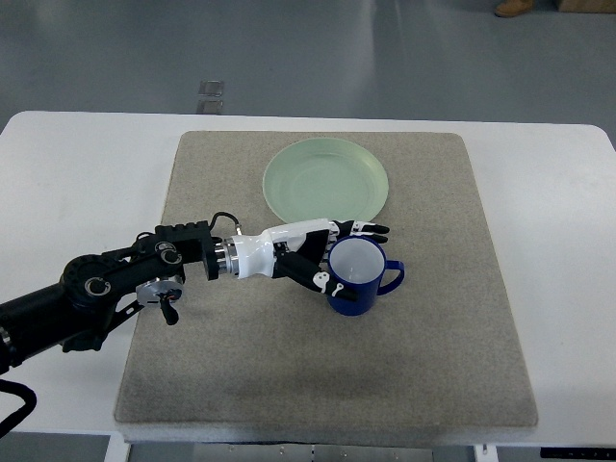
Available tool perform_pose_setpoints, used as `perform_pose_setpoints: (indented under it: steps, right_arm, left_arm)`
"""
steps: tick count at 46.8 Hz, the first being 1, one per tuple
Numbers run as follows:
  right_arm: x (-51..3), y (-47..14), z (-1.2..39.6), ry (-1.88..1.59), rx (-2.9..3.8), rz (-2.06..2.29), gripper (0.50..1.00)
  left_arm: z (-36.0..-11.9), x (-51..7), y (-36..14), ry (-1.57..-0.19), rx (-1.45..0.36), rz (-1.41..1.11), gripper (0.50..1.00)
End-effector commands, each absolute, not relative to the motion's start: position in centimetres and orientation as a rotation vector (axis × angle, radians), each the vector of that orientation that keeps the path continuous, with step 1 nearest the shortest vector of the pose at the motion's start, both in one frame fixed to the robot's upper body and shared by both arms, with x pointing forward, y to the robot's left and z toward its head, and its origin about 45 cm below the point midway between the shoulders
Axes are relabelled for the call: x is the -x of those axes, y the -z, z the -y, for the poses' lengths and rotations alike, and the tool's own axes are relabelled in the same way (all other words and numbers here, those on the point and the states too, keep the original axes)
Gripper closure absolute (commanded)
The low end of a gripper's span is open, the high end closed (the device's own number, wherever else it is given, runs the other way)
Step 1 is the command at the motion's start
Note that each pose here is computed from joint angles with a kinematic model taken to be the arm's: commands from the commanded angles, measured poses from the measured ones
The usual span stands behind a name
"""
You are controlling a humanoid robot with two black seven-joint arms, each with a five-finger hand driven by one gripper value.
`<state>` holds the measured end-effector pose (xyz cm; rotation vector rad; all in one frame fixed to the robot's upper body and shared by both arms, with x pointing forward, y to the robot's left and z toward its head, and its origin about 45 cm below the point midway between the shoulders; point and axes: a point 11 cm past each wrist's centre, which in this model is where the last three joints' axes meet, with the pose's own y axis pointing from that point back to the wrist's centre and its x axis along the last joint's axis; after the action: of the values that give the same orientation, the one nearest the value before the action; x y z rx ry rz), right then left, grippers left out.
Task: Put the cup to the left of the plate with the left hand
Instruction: 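Wrap the left hand fingers around the blue mug's body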
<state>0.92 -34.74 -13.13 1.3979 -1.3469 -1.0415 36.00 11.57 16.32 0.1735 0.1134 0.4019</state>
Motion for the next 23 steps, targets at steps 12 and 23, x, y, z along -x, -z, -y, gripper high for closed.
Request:
perform_pose_setpoints:
  steps: [12, 23]
  right_arm:
    - [-0.92, 13.12, 34.74, 1.042, -1.398, 1.348, 0.568]
    - [-0.92, 13.12, 34.74, 1.042, -1.398, 1.348, 0.568]
  left_arm:
    - [-11.27, -36.26, -16.09, -0.431, -0.182, -0.094, 0.716]
    - [-11.18, -36.6, -16.14, -0.466, -0.179, -0.083, 0.761]
